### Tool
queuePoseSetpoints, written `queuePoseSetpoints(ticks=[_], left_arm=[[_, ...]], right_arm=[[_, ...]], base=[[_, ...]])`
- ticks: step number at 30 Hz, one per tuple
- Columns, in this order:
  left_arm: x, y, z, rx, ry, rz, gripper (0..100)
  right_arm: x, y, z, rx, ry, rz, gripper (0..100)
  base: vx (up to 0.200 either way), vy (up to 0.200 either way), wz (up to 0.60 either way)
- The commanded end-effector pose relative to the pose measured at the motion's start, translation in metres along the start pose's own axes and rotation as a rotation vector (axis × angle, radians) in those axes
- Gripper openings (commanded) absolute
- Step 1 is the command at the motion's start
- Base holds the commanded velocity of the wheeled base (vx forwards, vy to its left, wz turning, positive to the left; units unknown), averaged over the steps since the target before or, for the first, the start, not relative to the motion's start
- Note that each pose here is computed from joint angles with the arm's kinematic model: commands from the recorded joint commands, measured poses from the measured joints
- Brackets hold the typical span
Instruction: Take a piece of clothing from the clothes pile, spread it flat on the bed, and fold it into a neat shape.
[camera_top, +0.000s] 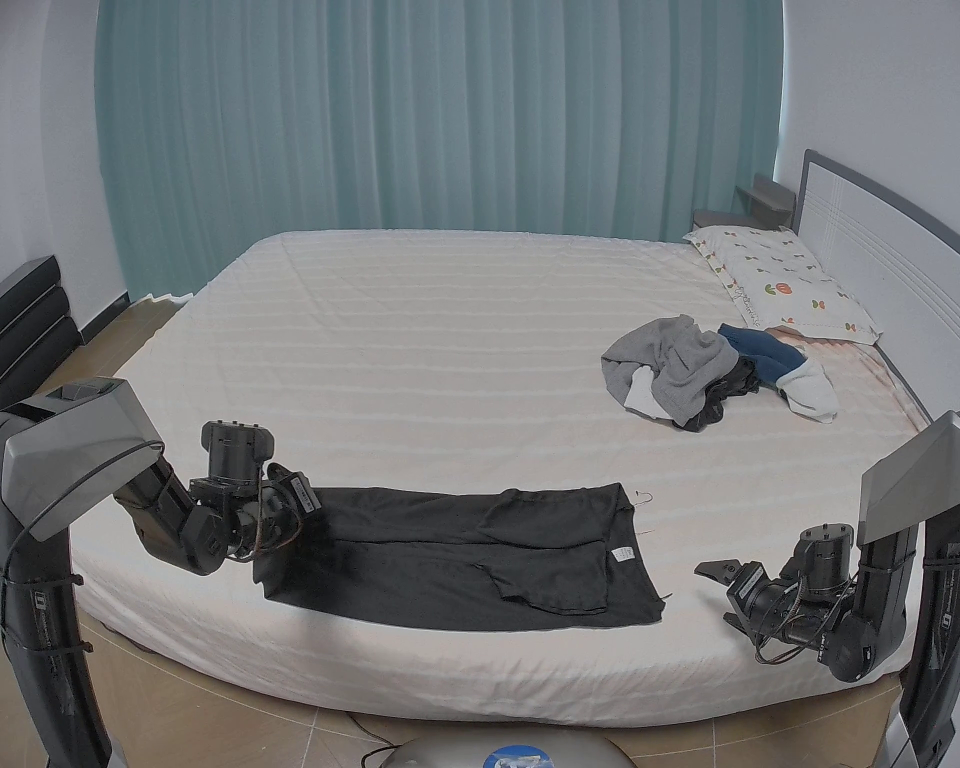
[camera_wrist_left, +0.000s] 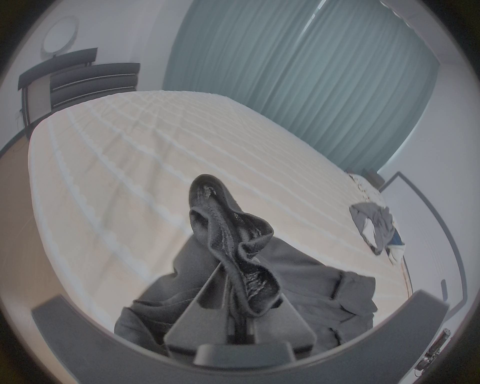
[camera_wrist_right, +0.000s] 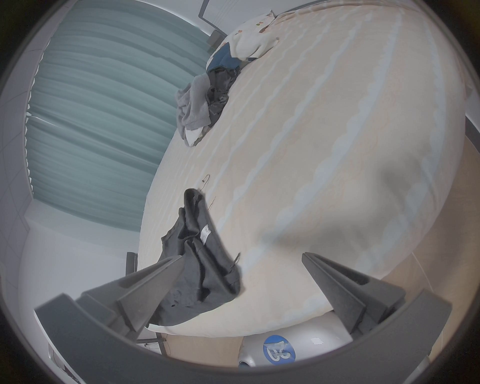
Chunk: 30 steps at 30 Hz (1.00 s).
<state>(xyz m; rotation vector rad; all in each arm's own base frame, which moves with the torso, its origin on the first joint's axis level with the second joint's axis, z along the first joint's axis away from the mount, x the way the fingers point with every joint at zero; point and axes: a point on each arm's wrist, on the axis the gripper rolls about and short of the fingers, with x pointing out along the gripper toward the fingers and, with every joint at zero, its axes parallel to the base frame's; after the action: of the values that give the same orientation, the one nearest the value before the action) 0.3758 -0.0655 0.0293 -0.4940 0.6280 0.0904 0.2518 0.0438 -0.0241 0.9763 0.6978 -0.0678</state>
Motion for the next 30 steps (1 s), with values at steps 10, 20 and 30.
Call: queuePoseSetpoints(ticks=[10,20,30], left_arm=[[-0.021,-0.085,-0.001,0.101,0.046,-0.116,0],[-0.017,-0.120,-0.010,0.112,0.111,-0.136,0],[0.016,-0.135,-0.048,0.151,0.163,-0.097,0]], right_arm=[[0.003,-0.003,-0.002,0.003,0.014,0.013,100],[0.003,-0.003,-0.004,-0.001,0.020,0.012,100],[0.003,-0.003,-0.005,-0.008,0.024,0.010,100]], base=[[0.000,-0.200,0.00],[0.000,-0.200,0.00],[0.000,-0.060,0.00]])
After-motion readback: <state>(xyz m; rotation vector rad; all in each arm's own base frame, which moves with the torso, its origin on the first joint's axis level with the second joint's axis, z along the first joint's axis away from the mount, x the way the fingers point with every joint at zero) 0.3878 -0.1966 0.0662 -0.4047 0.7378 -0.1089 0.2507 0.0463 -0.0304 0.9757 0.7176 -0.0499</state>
